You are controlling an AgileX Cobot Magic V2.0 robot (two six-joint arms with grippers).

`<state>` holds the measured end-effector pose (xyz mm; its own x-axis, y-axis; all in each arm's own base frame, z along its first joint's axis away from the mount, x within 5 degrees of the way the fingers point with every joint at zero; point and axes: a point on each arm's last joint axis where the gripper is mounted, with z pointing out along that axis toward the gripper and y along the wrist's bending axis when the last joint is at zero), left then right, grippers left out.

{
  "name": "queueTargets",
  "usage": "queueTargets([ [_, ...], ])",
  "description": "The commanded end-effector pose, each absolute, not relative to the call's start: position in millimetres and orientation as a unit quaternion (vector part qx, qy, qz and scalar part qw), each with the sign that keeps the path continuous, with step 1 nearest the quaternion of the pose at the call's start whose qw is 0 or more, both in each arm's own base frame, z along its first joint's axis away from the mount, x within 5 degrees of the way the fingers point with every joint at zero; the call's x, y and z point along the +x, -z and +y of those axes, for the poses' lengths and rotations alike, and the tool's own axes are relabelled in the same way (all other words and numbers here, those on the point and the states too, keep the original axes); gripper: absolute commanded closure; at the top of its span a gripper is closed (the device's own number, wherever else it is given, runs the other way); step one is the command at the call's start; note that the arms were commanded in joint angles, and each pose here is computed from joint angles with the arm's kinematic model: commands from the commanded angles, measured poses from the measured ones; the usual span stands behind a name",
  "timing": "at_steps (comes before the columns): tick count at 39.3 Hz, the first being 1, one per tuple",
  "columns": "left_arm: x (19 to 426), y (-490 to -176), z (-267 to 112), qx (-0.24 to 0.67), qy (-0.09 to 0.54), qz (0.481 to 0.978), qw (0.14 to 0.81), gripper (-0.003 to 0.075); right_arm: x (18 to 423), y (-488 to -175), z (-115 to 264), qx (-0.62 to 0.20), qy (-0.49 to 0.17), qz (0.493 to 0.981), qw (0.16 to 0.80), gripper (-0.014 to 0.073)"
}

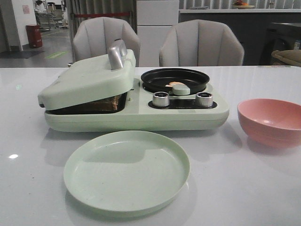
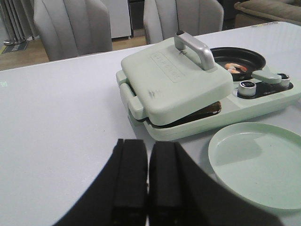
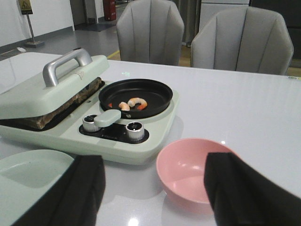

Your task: Make breakfast with bread and shrimp

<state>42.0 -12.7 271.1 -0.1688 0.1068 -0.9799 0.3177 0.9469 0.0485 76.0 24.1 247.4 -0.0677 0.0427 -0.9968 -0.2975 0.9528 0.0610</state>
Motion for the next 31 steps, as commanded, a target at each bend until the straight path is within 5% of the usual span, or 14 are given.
queueTargets([
  [1, 42.3, -285.3, -13.5, 0.134, 0.095, 0.732, 0.661, 0.0606, 76.6, -265.1, 23.3, -0.084, -0.126, 0.677, 0.720, 0.0044],
  [6, 42.3, -285.3, -13.5, 0.134, 0.095, 0.732, 0.661, 0.0606, 76.5, -266.4, 23.2, -0.082, -0.127, 0.672, 0.725, 0.0095],
  [12, 42.3, -285.3, -13.5, 0.134, 0.095, 0.732, 0.661, 0.0606, 76.5, -267.5, 23.1, -0.082, -0.126, 0.667, 0.729, 0.0461],
  [31, 42.3, -285.3, -13.5, 0.134, 0.095, 0.732, 0.661, 0.0606, 76.5, -267.4, 23.1, -0.082, -0.127, 0.667, 0.729, 0.0410],
])
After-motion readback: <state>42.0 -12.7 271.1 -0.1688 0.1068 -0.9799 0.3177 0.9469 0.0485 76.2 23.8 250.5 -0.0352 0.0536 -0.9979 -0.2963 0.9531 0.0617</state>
